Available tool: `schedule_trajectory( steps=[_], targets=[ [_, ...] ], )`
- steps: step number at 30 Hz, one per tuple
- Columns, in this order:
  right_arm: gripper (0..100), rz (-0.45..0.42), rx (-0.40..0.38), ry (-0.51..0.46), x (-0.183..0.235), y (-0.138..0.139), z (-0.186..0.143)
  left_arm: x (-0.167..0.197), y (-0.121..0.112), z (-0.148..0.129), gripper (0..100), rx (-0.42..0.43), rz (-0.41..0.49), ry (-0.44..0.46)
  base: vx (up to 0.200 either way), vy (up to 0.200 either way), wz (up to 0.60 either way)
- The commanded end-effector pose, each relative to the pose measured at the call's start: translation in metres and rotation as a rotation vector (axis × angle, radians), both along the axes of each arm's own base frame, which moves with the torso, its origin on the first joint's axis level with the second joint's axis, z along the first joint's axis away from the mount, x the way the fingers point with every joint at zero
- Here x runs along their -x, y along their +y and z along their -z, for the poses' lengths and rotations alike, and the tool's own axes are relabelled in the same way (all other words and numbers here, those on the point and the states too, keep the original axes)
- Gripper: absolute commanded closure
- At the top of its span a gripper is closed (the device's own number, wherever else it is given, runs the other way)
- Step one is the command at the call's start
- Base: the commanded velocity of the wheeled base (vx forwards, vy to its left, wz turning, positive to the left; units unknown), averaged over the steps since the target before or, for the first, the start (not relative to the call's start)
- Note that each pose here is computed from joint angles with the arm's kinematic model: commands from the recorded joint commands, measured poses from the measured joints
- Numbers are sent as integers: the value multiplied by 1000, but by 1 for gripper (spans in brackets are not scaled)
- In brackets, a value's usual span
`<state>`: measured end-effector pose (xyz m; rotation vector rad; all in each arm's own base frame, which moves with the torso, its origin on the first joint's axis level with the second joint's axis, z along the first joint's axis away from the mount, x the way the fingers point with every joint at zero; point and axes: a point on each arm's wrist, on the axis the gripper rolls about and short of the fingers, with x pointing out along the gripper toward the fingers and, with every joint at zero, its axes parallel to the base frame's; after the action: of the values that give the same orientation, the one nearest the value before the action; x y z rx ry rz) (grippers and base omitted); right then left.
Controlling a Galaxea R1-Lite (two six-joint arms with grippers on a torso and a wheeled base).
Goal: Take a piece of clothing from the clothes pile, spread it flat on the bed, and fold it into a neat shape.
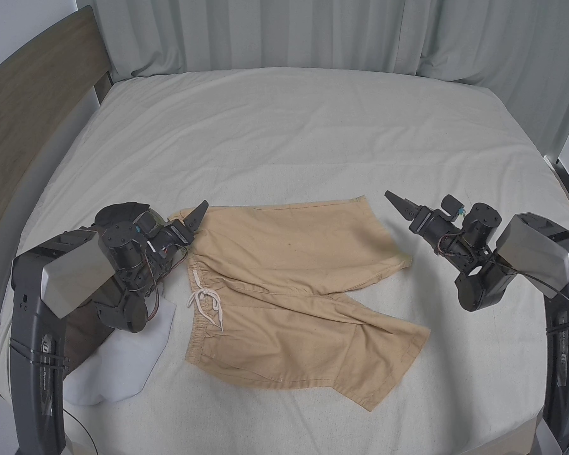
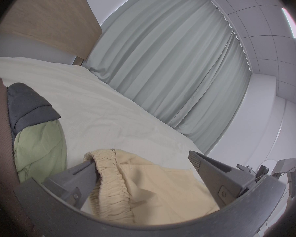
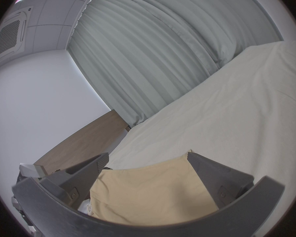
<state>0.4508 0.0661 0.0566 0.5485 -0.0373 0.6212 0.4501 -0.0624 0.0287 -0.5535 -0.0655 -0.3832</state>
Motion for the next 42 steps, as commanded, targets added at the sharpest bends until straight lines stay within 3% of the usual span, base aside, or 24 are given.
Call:
schedule_trajectory(
  steps=[1,8,13,19,26,32,42],
  targets=[
    [0,-17,4,32,35,2,-19,10,1,10,0,-9,1,56,0,0,0],
    [0,-21,15,96,72,-3,-30,40,6,-7,0,-19,19,110,0,0,0],
    [0,-21,30,116,92,-6,-36,74,11,-20,0,-35,80,167,0,0,0],
    [0,-19,50,114,132,-10,-56,144,24,-44,0,-50,227,248,0,0,0],
    [0,-59,58,166,177,-8,-61,187,34,-54,0,-143,356,234,0,0,0],
    [0,-61,82,166,179,-7,-58,190,37,-57,0,-286,361,138,0,0,0],
    [0,-63,88,189,182,-7,-53,194,34,-57,0,-336,403,102,0,0,0]
  ],
)
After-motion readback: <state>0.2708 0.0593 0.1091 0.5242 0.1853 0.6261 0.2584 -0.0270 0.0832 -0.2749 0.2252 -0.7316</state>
